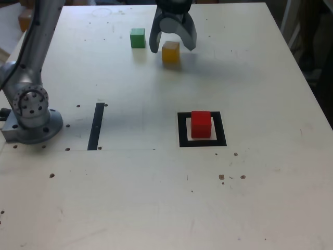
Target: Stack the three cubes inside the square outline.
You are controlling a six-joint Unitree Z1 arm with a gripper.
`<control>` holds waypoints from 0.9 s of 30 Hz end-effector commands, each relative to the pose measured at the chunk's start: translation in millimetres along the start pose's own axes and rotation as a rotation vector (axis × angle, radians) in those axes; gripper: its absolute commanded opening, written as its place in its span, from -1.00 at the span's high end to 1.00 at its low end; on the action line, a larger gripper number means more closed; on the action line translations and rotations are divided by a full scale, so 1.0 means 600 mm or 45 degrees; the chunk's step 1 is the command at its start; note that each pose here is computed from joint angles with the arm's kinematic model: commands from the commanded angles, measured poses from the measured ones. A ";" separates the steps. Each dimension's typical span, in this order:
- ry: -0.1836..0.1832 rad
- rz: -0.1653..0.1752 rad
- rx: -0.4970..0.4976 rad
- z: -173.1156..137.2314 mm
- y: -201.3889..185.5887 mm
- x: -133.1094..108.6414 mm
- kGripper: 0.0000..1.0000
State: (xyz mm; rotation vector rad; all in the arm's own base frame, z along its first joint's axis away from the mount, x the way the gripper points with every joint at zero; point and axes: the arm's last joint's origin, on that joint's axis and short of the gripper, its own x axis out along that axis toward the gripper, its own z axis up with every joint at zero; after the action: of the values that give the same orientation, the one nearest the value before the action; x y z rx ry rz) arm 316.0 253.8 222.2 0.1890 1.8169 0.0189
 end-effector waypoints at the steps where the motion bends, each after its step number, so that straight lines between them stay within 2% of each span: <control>1: -0.009 -0.006 0.003 0.001 0.002 0.001 -0.41; 7: -0.028 -0.008 0.003 0.002 0.002 0.003 0.03; 18: -0.048 -0.039 -0.001 -0.001 0.003 0.008 0.59; 27: -0.069 -0.090 0.039 0.002 0.000 0.010 0.72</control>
State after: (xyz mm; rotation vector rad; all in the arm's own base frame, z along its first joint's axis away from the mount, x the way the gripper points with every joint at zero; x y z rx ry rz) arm 315.3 253.9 217.3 0.1494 1.7670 -0.0568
